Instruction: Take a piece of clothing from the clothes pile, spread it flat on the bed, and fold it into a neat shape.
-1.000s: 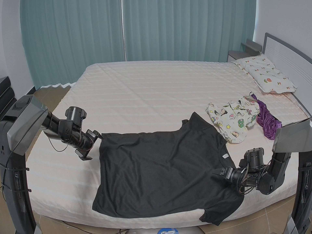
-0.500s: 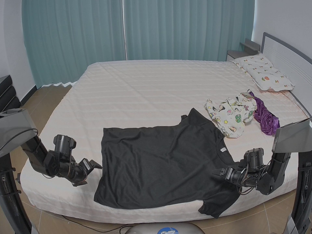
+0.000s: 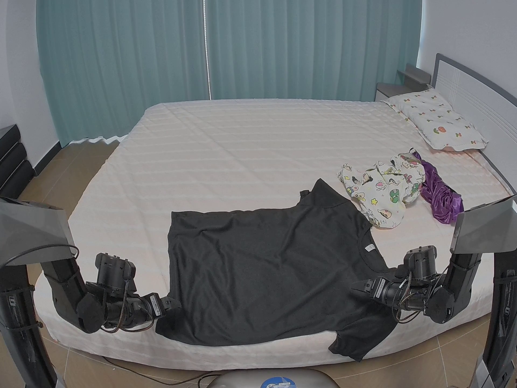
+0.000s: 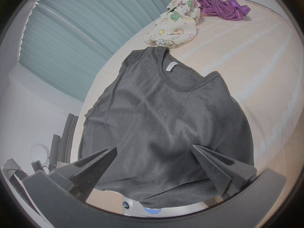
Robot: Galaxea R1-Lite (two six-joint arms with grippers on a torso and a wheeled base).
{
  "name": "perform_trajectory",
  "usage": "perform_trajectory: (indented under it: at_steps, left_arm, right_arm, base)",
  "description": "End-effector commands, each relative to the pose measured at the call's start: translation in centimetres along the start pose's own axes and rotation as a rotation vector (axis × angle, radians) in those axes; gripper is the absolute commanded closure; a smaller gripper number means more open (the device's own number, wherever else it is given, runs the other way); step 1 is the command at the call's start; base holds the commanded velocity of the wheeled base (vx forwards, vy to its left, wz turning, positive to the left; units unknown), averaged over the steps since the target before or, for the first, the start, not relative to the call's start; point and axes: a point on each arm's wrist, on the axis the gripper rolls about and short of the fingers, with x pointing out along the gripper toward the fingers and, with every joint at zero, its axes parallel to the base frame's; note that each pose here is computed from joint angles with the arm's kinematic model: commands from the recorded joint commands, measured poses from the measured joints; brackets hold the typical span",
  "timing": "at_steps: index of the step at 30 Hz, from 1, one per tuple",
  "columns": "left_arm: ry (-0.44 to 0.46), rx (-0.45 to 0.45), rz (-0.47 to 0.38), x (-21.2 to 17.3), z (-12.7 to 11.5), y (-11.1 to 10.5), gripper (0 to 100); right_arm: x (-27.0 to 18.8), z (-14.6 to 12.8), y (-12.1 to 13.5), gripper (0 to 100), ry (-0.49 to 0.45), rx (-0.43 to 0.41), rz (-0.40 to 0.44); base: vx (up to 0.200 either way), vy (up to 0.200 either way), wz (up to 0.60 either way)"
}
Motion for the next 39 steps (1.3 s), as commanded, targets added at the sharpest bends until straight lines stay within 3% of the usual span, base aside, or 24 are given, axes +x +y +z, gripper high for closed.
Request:
perform_trajectory:
  at_steps: [1, 20, 21, 26, 39]
  left_arm:
    - [0.048, 0.015, 0.035, 0.6, -1.9, 0.8, 0]
    - [0.046, 0.036, 0.024, 1.0, -2.4, 0.6, 0]
    - [0.047, 0.034, 0.025, 0.9, -2.4, 0.6, 100]
    - [0.068, 0.036, 0.040, 0.3, -3.1, 1.0, 100]
    - [0.093, 0.182, 0.164, -0.9, -4.4, 2.4, 100]
  right_arm:
    - [0.0, 0.0, 0.0, 0, 0.002, 0.000, 0.000]
    - [0.0, 0.0, -0.1, 0, -0.001, 0.001, 0.000]
    - [0.0, 0.0, -0.1, 0, 0.000, 0.003, -0.001]
    - [-0.1, 0.0, 0.0, 0, -0.001, 0.001, 0.000]
    - [-0.1, -0.2, -0.3, 0, 0.006, -0.005, -0.010]
  base:
    - [0.000, 0.000, 0.00]
    - [0.000, 0.000, 0.00]
    - [0.000, 0.000, 0.00]
    - [0.000, 0.000, 0.00]
    - [0.000, 0.000, 0.00]
